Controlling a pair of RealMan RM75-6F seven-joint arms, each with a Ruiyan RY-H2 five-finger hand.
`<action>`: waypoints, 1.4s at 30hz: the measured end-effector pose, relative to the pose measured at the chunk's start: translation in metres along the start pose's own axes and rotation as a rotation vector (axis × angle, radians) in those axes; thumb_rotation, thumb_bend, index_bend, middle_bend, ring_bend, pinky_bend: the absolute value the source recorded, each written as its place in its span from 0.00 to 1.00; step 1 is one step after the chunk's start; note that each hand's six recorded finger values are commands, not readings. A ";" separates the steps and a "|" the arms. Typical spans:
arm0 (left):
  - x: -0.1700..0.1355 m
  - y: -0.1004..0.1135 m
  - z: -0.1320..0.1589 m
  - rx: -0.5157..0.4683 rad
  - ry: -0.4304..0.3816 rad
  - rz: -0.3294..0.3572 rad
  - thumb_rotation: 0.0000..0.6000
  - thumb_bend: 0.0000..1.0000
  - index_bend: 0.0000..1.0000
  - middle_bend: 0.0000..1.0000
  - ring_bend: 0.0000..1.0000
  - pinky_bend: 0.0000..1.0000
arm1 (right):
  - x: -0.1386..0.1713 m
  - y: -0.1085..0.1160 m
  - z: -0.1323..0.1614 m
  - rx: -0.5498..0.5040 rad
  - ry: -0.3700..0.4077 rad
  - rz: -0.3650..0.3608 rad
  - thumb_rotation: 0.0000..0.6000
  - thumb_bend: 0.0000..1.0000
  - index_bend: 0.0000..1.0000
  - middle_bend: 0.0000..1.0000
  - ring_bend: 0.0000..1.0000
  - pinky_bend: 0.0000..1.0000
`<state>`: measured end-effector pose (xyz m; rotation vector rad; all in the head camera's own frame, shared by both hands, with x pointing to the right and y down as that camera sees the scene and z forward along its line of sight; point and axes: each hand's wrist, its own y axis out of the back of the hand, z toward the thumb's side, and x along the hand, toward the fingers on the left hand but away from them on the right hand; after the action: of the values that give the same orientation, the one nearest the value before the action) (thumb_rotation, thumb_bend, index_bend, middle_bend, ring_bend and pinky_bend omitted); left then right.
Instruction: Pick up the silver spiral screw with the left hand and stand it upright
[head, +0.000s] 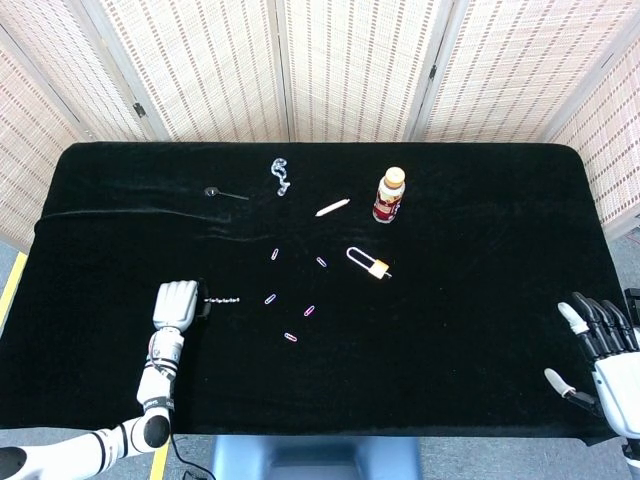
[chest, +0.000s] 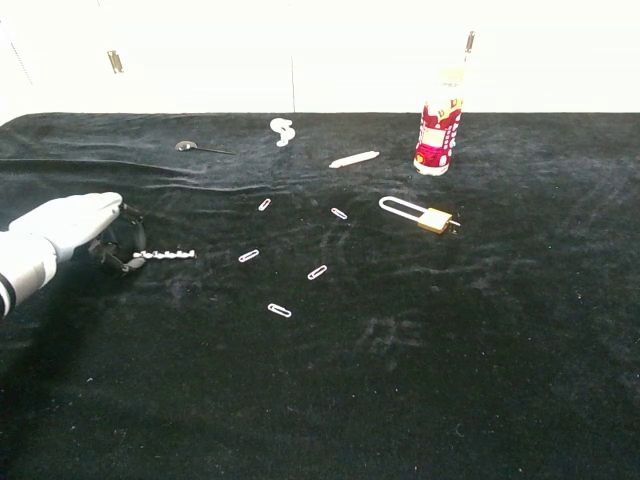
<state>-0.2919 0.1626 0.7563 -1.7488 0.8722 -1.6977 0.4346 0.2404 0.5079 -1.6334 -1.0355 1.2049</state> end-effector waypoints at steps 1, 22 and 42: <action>0.001 -0.001 -0.001 0.000 0.004 -0.003 1.00 0.52 0.59 1.00 1.00 1.00 | 0.000 0.000 0.000 0.000 0.000 0.000 1.00 0.23 0.00 0.00 0.00 0.00; -0.009 0.013 0.011 -0.080 -0.064 0.086 1.00 0.52 0.87 1.00 1.00 1.00 | -0.001 0.000 0.000 -0.002 0.001 0.000 1.00 0.23 0.00 0.00 0.00 0.00; -0.029 0.031 0.034 -0.122 -0.166 0.155 1.00 0.52 0.87 1.00 1.00 1.00 | 0.001 0.000 0.000 -0.007 0.005 0.002 1.00 0.23 0.00 0.00 0.00 0.00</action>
<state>-0.2601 0.1626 0.7122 -1.8205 1.0252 -1.4053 0.4344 0.2408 0.5072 -1.6427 -1.0357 1.1991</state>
